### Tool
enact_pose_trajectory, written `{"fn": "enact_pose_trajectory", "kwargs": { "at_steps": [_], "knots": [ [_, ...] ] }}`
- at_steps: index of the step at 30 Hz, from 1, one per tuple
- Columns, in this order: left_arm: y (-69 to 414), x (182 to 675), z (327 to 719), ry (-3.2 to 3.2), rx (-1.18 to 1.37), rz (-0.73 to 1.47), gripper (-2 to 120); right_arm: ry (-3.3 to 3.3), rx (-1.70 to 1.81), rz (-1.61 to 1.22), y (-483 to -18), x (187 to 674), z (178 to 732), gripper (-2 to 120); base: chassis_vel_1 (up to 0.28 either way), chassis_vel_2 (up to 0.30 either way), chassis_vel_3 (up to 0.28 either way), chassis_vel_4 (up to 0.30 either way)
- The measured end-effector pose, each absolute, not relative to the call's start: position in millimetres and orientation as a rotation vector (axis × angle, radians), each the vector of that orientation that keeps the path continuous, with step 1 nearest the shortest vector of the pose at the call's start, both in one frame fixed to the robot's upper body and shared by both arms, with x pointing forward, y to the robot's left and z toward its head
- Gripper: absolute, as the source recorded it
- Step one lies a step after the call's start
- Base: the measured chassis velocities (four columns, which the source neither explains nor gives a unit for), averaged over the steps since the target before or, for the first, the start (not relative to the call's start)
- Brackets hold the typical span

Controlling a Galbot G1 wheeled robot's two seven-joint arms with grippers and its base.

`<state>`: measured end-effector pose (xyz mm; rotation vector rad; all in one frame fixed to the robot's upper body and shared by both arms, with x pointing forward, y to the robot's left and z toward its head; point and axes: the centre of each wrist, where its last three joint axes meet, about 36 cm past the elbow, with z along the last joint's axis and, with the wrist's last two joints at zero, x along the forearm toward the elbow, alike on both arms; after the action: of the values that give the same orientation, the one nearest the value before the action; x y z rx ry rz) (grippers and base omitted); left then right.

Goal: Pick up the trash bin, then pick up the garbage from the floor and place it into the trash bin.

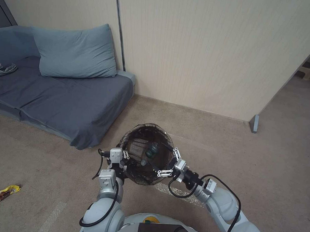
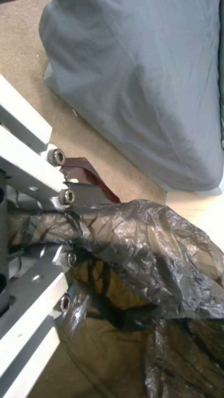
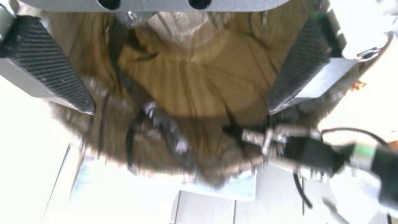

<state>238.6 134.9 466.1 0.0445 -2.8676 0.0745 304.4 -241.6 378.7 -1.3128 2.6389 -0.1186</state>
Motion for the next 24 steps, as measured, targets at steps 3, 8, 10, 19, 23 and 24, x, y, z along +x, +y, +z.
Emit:
{"fn": "enact_pose_trajectory", "kwargs": {
  "at_steps": [3,8,10,19,23,24],
  "knots": [
    [135,239,466,-2.871,0.042,0.076,3,2.616,-1.273,-0.113,-239,302,391,100,0.0,0.0,0.0,0.0],
    [138,239,465,-2.88,0.051,0.07,3,2.6,-1.002,-0.061,-230,294,431,100,0.0,0.0,0.0,0.0],
    [139,239,465,-2.88,0.055,0.068,3,2.626,-0.888,-0.061,-229,289,440,100,0.0,0.0,0.0,0.0],
    [143,240,463,-2.883,0.07,0.062,3,2.816,-0.309,-0.009,-222,243,450,100,0.0,0.0,0.0,0.0],
    [144,240,463,-2.884,0.069,0.069,3,2.881,-0.193,-0.023,-217,227,434,100,0.0,0.0,0.0,0.0],
    [144,240,463,-2.884,0.069,0.071,3,2.898,-0.16,-0.023,-215,224,430,100,0.0,0.0,0.0,0.0]
  ]
}}
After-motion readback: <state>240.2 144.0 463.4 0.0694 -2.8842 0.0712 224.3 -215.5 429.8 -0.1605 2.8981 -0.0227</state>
